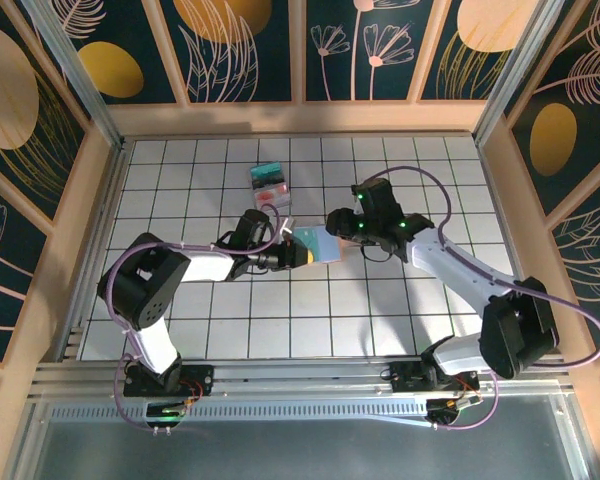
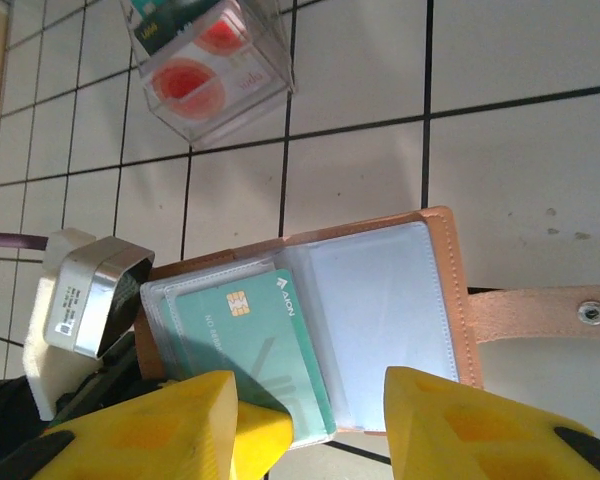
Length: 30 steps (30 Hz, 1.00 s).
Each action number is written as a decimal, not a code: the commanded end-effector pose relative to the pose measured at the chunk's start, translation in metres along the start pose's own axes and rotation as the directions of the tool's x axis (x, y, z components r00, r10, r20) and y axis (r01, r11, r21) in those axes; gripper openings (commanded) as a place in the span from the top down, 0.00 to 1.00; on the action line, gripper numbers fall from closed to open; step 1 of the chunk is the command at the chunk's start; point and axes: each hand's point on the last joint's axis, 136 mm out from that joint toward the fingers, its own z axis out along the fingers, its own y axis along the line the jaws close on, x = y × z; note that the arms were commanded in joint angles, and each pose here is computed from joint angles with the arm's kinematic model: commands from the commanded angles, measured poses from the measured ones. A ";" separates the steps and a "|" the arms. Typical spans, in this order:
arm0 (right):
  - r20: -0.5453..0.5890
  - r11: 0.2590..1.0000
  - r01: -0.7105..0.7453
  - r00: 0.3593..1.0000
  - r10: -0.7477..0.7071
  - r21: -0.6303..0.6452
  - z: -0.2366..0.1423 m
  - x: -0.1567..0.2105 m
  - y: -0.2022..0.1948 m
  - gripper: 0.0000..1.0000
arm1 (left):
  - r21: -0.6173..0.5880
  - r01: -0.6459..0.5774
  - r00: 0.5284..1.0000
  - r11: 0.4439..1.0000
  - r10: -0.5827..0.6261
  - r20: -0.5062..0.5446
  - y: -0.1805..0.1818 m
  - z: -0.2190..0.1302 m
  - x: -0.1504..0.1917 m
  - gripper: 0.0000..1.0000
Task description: Take the credit cards out of the card holder
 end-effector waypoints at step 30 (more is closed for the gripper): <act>-0.206 0.994 -0.102 0.973 0.105 0.026 0.089 0.056 -0.034 0.82 | -0.013 0.078 0.997 0.997 -0.078 -0.006 0.028 0.010 0.017 0.79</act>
